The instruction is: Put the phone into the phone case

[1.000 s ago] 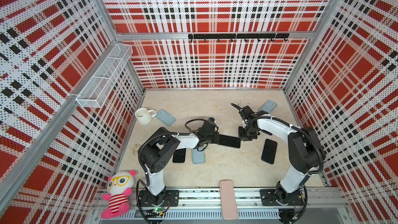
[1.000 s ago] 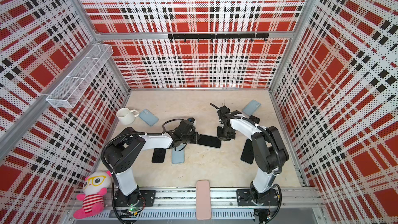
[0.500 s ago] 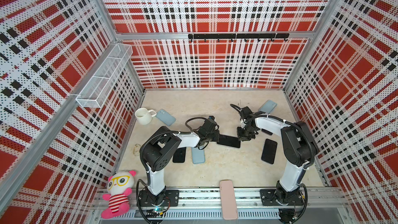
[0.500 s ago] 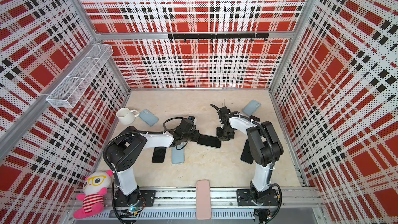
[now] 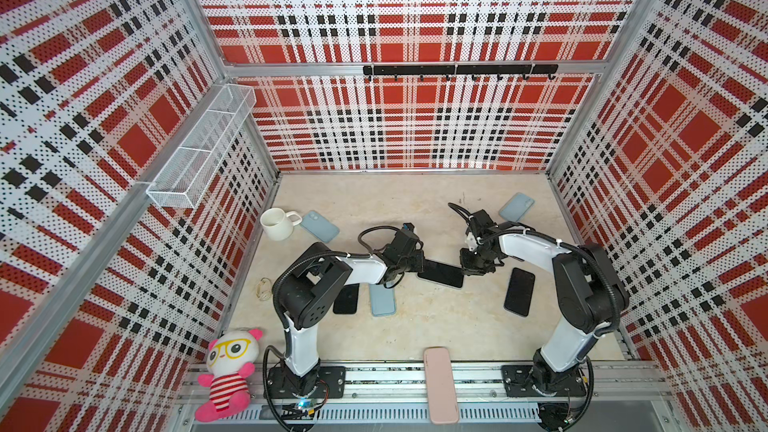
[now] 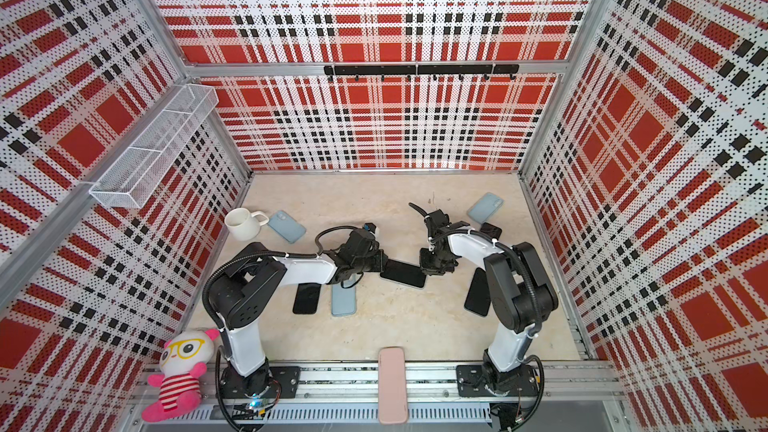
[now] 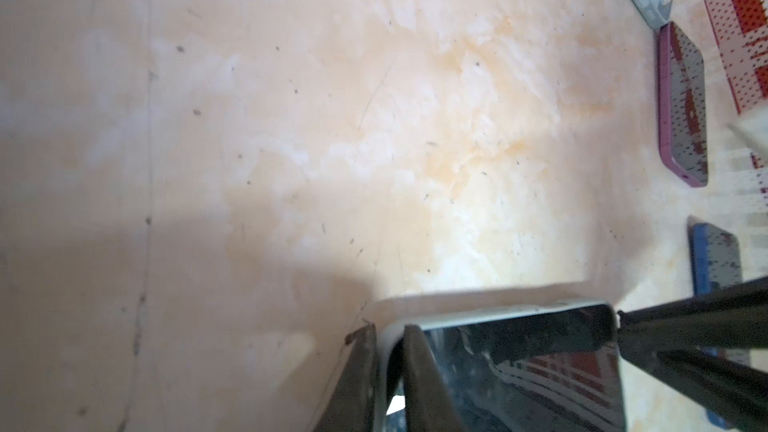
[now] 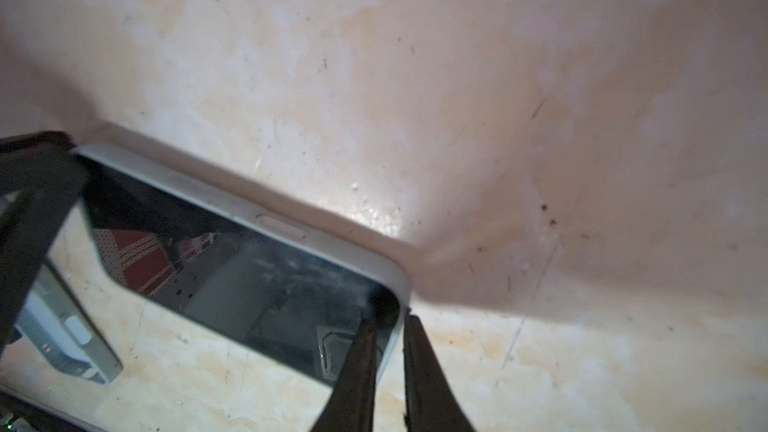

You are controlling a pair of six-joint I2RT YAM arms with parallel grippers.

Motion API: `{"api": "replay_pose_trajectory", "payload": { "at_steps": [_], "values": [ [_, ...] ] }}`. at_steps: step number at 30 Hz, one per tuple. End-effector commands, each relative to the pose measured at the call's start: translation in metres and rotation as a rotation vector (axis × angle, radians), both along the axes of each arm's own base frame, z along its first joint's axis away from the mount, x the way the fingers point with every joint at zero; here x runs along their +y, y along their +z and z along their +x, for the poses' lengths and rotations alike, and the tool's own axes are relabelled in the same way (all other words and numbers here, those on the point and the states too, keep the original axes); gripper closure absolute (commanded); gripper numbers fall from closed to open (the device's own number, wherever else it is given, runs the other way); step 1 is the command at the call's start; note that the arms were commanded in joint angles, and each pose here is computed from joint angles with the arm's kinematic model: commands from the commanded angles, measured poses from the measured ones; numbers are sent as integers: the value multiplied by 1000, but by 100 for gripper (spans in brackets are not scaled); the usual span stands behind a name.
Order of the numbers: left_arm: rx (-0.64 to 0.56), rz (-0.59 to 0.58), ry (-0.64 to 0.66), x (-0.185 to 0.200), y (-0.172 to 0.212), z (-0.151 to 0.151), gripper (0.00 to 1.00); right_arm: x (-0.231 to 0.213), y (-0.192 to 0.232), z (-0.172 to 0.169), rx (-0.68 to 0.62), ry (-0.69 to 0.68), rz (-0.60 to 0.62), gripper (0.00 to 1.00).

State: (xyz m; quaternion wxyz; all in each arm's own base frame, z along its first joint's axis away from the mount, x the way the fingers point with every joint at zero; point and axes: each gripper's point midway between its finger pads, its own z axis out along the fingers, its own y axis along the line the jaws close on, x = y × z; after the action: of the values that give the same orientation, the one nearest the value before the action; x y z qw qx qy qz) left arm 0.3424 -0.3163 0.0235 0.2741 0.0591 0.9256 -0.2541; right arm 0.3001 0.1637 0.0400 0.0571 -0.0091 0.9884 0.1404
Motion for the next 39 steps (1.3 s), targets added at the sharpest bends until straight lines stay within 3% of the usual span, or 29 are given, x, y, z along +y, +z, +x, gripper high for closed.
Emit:
{"api": "replay_pose_trajectory", "payload": {
  "at_steps": [1, 7, 9, 12, 19, 20, 21, 22, 28, 39],
  "values": [
    [130, 156, 19, 28, -33, -28, 74, 3, 33, -1, -88, 77, 23, 79],
    [33, 177, 82, 43, 21, 0, 58, 6, 74, 1, -255, 257, -10, 64],
    [31, 185, 103, 52, 32, -3, 52, 8, 85, 5, -312, 336, -15, 51],
    [40, 191, 132, 66, 45, -17, 46, 16, 93, 14, -371, 471, -41, 42],
    [46, 92, 243, 101, 58, -52, 33, 34, 69, 7, -343, 865, -127, 25],
    [47, 87, 245, 104, 59, -54, 30, 39, 67, 3, -326, 921, -128, 18],
    [45, 96, 241, 105, 59, -55, 27, 41, 65, 0, -317, 960, -129, 17],
    [43, 112, 235, 107, 59, -56, 25, 42, 62, -1, -312, 996, -137, 4],
    [18, 116, 216, 108, 59, -59, 15, 39, 45, -8, -253, 1112, -177, 0],
    [37, 104, 137, 100, 50, -52, 11, 45, 30, -6, -249, 1244, -213, 0]
  ]
}}
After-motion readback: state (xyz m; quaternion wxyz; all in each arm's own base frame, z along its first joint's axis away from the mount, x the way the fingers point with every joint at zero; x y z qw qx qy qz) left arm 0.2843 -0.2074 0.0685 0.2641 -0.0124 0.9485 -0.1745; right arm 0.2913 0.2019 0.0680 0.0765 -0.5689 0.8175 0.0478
